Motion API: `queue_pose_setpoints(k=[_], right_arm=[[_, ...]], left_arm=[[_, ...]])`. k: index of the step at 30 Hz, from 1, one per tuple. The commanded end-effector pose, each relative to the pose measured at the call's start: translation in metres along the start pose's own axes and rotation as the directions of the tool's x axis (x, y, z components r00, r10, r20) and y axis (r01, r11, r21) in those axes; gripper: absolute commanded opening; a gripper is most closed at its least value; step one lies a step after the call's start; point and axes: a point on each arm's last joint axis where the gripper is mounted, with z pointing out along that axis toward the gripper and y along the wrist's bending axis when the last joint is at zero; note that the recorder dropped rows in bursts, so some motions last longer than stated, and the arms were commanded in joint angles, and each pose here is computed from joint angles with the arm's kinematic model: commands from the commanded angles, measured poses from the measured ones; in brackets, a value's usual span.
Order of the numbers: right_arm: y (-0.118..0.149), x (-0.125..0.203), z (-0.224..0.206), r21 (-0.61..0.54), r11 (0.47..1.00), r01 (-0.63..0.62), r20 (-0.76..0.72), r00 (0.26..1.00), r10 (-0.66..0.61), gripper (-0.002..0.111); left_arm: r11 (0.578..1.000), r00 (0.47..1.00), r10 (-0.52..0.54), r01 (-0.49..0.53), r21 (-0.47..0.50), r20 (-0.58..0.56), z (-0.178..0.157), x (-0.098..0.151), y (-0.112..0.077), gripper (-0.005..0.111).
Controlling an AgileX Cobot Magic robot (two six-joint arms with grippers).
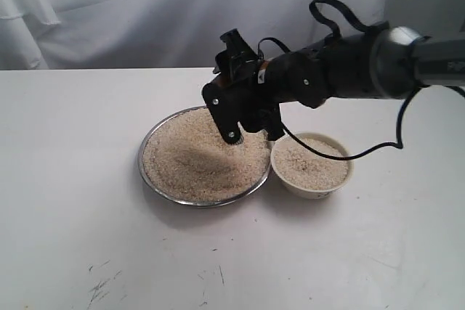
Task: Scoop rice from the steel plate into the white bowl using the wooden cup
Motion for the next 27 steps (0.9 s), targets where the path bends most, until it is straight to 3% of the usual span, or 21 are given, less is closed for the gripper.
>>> queue_pose_setpoints(k=[1,5,13,27], right_arm=[[-0.001,-0.012,0.016,-0.009,0.987,0.16,0.023,0.987,-0.159,0.0],[0.007,-0.017,0.029,0.012,0.963,0.268,0.027,0.963,-0.268,0.0],[0.021,-0.021,0.046,0.012,0.942,0.336,0.034,0.941,-0.336,0.0],[0.043,-0.028,0.054,-0.132,0.931,0.339,0.102,0.939,-0.328,0.0]], left_arm=[[1.0,1.0,-0.004,0.004,0.002,0.007,0.0,0.001,0.0,0.0],[1.0,1.0,-0.004,0.004,0.002,0.007,0.0,0.001,0.0,0.0],[1.0,1.0,-0.004,0.004,0.002,0.007,0.0,0.001,0.0,0.0],[1.0,1.0,-0.004,0.004,0.002,0.007,0.0,0.001,0.0,0.0]])
